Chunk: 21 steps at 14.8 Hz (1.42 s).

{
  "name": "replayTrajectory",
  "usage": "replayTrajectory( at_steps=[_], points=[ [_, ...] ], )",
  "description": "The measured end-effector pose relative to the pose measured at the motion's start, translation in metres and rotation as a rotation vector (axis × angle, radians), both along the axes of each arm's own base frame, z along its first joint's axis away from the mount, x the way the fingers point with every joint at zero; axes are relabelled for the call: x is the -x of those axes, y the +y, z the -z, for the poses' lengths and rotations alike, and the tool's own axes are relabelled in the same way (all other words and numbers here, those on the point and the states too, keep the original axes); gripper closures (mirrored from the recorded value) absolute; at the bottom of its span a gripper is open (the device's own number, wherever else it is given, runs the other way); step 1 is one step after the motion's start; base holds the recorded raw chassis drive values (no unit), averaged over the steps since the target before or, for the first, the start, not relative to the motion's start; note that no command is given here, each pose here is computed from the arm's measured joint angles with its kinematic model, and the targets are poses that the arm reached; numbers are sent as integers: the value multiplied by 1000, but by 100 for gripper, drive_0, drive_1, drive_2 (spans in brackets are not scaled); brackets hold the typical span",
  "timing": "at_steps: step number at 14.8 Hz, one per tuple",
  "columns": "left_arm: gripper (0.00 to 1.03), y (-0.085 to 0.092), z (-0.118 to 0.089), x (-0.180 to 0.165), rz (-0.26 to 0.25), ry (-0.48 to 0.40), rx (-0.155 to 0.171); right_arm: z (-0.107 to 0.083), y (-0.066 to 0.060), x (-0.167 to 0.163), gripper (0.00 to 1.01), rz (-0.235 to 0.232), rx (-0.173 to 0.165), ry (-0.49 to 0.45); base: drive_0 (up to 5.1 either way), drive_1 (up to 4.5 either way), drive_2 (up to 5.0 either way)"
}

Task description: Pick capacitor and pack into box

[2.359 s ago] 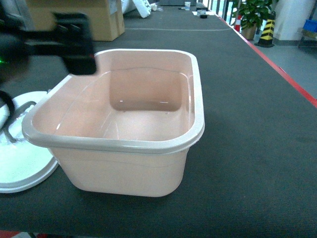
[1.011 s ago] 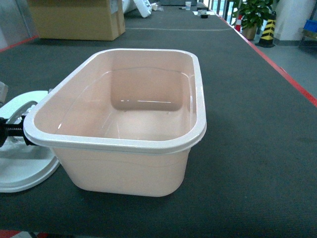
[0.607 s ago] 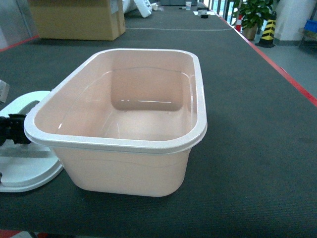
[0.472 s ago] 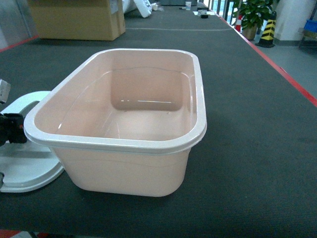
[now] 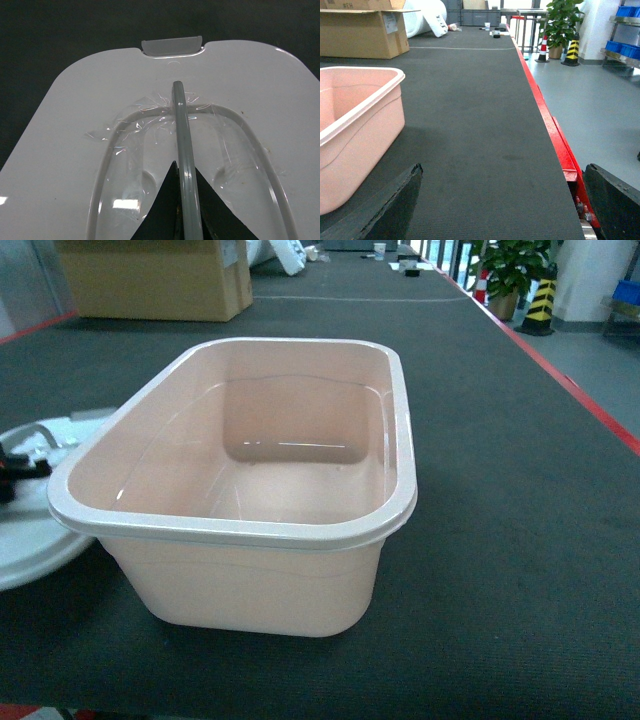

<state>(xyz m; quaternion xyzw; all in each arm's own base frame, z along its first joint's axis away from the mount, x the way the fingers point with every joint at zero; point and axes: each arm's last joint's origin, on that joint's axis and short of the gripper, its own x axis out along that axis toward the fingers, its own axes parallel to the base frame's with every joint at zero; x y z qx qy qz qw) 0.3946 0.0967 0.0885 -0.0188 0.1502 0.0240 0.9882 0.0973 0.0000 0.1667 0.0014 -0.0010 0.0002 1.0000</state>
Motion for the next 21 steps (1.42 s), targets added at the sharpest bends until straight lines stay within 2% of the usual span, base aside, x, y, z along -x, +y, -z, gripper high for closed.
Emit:
replayTrajectory(
  at_steps=[2, 4, 7, 8, 9, 11, 12, 13, 15, 16, 19, 21],
  points=[
    [101, 13, -46, 5, -65, -73, 1, 0, 0, 0, 3, 0, 0, 0, 0, 0, 0],
    [101, 11, -96, 10, -104, -135, -8, 0, 0, 0, 3, 0, 0, 0, 0, 0, 0],
    [101, -22, -159, 22, -139, -202, -11, 0, 0, 0, 3, 0, 0, 0, 0, 0, 0],
    [101, -45, -183, 26, -130, -244, -1, 0, 0, 0, 3, 0, 0, 0, 0, 0, 0],
    [101, -65, -195, 29, -114, -268, 18, 0, 0, 0, 3, 0, 0, 0, 0, 0, 0],
    [101, -115, -198, 33, -58, -253, 41, 0, 0, 0, 3, 0, 0, 0, 0, 0, 0],
    [101, -148, -190, 38, -21, -207, 43, 0, 0, 0, 3, 0, 0, 0, 0, 0, 0],
    [101, -176, -184, 44, 12, -176, 34, 0, 0, 0, 3, 0, 0, 0, 0, 0, 0],
    [101, -218, -181, 58, 62, -168, 25, 0, 0, 0, 3, 0, 0, 0, 0, 0, 0],
    [101, -252, -169, 69, 117, -137, 10, 0, 0, 0, 3, 0, 0, 0, 0, 0, 0],
    [101, -260, -141, 58, 102, -95, -22, 0, 0, 0, 3, 0, 0, 0, 0, 0, 0],
    [101, -264, -126, 53, 121, -69, -35, 0, 0, 0, 3, 0, 0, 0, 0, 0, 0]
  ],
)
